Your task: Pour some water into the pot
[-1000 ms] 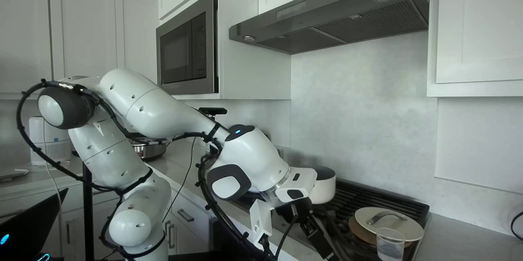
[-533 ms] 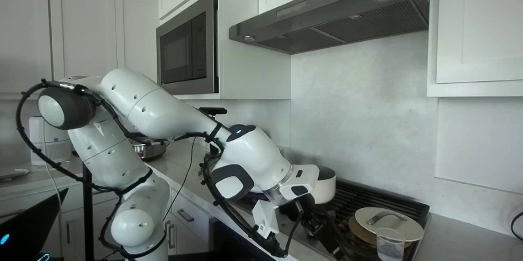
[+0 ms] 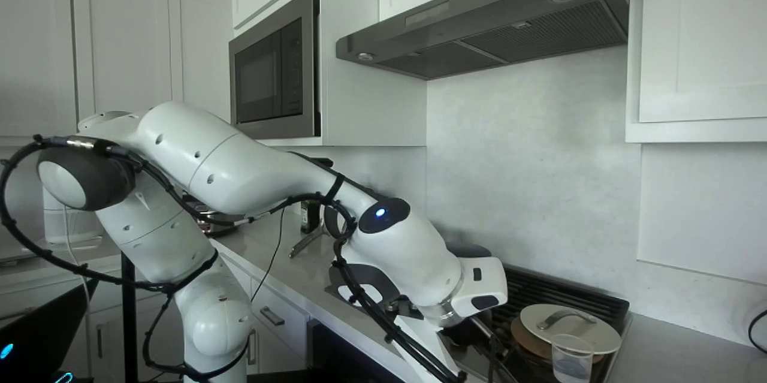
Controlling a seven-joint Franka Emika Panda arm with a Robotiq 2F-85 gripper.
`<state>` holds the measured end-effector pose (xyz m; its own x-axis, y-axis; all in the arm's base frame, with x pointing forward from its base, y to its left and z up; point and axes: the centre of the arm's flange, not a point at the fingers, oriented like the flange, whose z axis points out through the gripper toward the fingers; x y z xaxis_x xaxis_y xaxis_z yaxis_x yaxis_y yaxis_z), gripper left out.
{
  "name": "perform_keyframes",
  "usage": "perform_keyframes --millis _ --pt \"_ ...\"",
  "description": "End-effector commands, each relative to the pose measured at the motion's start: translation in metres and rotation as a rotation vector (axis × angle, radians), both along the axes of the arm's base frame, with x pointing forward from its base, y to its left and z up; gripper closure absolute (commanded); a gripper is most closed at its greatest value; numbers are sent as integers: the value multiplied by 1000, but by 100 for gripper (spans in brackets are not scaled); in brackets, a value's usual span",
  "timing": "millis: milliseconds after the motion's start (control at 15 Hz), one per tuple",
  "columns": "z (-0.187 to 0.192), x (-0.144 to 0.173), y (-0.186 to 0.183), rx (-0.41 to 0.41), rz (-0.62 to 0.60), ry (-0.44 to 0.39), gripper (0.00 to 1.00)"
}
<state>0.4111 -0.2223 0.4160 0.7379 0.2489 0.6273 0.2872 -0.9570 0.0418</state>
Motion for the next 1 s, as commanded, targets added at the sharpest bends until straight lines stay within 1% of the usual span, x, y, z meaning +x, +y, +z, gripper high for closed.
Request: perform_keyframes --millis 0,333,400,467,800,933 --pt "-9 29 -31 18 107 10 0" --pt "-23 43 -55 62 227 23 0" --pt "-27 47 -57 64 229 24 0" --pt "-21 22 -44 54 199 22 0" --pt "-24 29 -47 58 210 21 0" --pt "-24 36 -52 119 251 -16 0"
